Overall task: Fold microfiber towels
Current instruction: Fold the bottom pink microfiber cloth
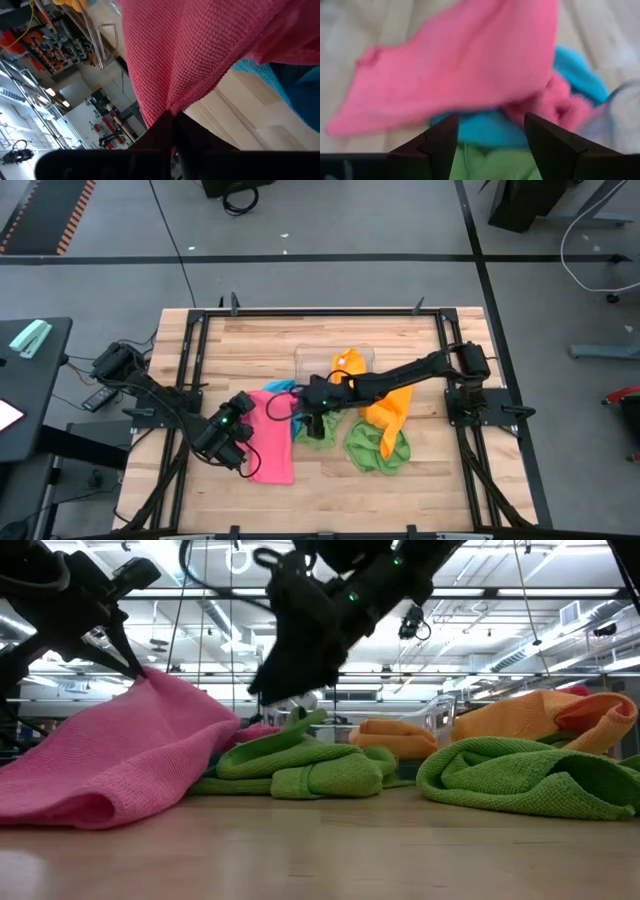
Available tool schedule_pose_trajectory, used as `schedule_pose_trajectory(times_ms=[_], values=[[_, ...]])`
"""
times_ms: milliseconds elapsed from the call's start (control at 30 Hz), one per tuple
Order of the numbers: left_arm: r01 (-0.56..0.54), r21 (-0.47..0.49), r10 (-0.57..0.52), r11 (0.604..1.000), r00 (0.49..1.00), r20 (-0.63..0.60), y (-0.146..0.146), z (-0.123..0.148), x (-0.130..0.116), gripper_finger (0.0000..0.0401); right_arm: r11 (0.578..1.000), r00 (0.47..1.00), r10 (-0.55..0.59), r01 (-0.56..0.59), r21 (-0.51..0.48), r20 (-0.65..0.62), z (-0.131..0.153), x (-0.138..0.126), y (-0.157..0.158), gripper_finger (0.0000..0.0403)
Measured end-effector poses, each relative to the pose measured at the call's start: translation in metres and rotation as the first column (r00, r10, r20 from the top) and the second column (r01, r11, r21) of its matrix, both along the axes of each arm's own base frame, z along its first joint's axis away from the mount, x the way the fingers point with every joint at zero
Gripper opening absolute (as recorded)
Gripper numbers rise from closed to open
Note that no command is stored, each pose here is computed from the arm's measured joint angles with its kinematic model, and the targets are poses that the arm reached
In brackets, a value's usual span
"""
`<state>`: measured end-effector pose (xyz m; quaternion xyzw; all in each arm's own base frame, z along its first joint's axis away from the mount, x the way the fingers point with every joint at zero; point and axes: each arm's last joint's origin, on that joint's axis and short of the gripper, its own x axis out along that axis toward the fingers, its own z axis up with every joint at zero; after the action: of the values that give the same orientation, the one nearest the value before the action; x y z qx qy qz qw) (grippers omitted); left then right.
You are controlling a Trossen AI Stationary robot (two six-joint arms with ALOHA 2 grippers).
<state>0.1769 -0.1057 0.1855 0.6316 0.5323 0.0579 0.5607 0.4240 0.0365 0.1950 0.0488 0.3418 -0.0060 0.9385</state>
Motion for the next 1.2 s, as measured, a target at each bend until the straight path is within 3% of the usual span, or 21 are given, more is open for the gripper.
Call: schedule_pose_trajectory(times_ms=[333, 600, 867, 1033, 1200], values=[[0.012, -0.059, -0.012, 0.998, 1.000, 0.008, -0.008, -0.001, -0.004, 0.0012, 0.995, 0.993, 0.093, -0.095, 0.026, 0.069, 0.003, 0.000, 0.044, 0.0235], [-0.052, -0.153, 0.062, 0.987, 0.996, 0.061, -0.009, -0.003, -0.002, 0.0054, 0.975, 0.969, 0.212, -0.202, -0.090, 0.125, -0.009, -0.003, 0.093, 0.0235], [-0.070, -0.233, 0.109, 0.970, 0.981, 0.161, -0.020, 0.005, -0.005, 0.0136, 0.981, 0.979, 0.175, -0.165, -0.105, 0.101, -0.008, -0.006, 0.095, 0.0235], [-0.055, -0.350, 0.143, 0.935, 0.962, 0.231, -0.038, 0.019, -0.005, 0.0177, 0.983, 0.986, 0.158, -0.152, -0.101, 0.056, -0.012, -0.007, 0.090, 0.0235], [-0.039, -0.510, 0.152, 0.859, 0.971, 0.182, -0.057, 0.019, -0.011, 0.0183, 0.978, 0.985, 0.168, -0.161, -0.134, 0.040, -0.013, -0.006, 0.083, 0.0235]])
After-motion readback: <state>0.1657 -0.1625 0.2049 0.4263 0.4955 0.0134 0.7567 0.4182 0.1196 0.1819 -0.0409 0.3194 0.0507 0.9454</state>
